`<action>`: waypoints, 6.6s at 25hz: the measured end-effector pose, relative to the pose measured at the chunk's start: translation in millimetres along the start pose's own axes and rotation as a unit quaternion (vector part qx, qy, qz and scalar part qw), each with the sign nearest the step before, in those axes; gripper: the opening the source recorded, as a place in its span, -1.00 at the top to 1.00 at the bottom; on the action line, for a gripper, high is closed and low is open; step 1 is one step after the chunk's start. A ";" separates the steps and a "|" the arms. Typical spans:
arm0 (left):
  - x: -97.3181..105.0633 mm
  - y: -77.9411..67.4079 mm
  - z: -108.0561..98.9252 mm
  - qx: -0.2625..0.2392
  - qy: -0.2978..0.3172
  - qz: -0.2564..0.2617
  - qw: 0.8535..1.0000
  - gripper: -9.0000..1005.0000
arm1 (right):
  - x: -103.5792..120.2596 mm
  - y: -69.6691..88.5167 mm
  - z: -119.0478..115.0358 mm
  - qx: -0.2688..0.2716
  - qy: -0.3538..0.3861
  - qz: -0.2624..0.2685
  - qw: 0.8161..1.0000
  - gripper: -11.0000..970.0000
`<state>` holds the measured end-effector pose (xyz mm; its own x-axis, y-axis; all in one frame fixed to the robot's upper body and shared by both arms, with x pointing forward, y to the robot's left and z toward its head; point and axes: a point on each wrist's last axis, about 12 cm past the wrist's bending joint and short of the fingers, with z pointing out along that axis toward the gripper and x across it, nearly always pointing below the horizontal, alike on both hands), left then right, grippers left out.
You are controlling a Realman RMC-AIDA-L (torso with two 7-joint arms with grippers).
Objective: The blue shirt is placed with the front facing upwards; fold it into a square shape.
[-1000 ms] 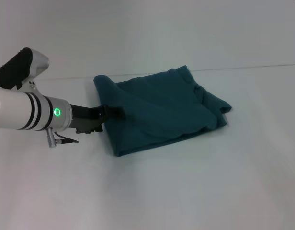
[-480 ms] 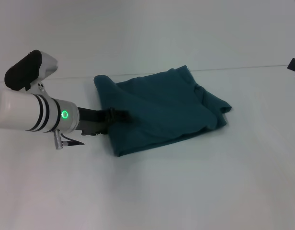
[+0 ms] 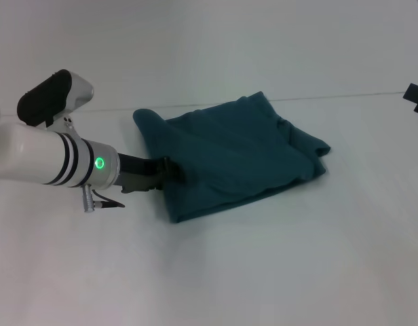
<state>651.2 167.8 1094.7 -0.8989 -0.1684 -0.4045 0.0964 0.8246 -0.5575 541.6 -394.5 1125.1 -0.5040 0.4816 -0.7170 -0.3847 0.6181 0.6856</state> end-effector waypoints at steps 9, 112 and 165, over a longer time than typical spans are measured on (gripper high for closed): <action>1.0 -3.3 -7.6 0.026 -0.007 -0.004 1.000 0.44 | 1.0 0.3 -0.3 -0.002 0.000 0.002 1.000 -0.88; 64.2 64.5 -87.8 0.259 -0.008 -0.059 0.964 -0.81 | 22.4 -2.1 11.7 -0.001 0.020 0.020 1.000 -0.88; 102.1 83.6 -127.5 0.285 -0.040 0.345 0.893 -0.81 | 117.6 58.8 70.0 -0.219 0.274 -0.181 0.919 -0.88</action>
<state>513.0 288.4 1099.3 -0.5100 0.2182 -0.8320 0.8385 0.3416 -0.4244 513.8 -258.0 1072.3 -0.5482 -0.1656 -0.8198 -0.8184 0.3083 0.4849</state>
